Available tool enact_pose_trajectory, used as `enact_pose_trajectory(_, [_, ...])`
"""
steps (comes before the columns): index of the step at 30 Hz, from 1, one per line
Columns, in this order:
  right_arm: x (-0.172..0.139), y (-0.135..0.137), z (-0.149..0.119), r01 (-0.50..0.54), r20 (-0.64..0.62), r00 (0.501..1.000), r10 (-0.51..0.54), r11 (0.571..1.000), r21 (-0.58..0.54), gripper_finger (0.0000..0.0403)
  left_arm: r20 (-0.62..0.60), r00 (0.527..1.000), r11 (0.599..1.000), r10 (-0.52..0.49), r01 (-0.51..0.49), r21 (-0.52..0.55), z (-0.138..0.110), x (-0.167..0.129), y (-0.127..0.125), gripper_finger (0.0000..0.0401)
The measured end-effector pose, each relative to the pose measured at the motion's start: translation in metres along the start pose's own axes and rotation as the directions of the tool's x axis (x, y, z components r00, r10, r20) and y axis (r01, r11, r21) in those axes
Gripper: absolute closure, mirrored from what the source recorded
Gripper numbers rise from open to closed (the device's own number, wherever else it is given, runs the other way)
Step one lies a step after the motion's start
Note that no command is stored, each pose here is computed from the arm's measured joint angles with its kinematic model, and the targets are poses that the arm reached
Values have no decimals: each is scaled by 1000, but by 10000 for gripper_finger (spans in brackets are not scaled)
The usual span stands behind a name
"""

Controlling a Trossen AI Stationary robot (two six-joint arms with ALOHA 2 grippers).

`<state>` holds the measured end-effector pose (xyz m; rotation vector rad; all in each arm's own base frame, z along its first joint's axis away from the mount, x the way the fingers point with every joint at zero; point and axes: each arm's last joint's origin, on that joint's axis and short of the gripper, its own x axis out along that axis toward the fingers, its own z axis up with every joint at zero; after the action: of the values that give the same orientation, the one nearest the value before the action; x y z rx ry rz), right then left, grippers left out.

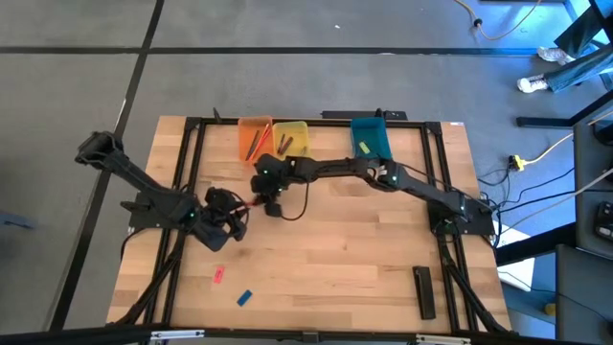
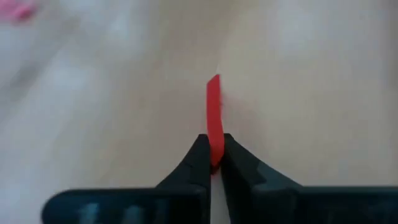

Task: Sort crayons/erasers/pens/pencils in bins
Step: Put the red eraser into the blue bin

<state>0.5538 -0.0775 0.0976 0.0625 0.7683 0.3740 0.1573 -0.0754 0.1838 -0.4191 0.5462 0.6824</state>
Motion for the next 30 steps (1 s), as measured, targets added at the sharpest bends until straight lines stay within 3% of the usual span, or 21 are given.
enact_pose_trajectory(4, [-22, 25, 7, -93, -136, 987, 87, 995, -36, 382, 10, 999, 998, -54, 54, -44, -1, -2, -8, 291])
enact_pose_trajectory(8, [-45, 46, 22, -71, -199, 978, 56, 995, -69, 382, 42, 989, 989, -143, 145, -25, -3, 0, -25, 291])
enact_pose_trajectory(14, [-91, 86, 34, -19, -288, 958, -17, 992, -122, 382, 64, 966, 965, -251, 244, 95, -10, 9, -49, 291])
enact_pose_trajectory(18, [-128, 115, 34, 47, -243, 966, -90, 983, -176, 381, 72, 969, 967, -235, 226, 119, -13, 15, -52, 291])
enact_pose_trajectory(22, [-151, 132, 13, 133, -143, 977, -158, 976, -173, 381, 101, 967, 967, -233, 220, 126, -13, 20, -56, 291])
enact_pose_trajectory(26, [-163, 150, -15, 246, 17, 969, -246, 958, -146, 381, 121, 934, 923, -336, 300, 241, -11, 30, -72, 291])
enact_pose_trajectory(30, [-166, 167, -47, 309, 154, 944, -291, 945, -109, 380, 204, 909, 884, -364, 268, 383, -8, 48, -84, 290])
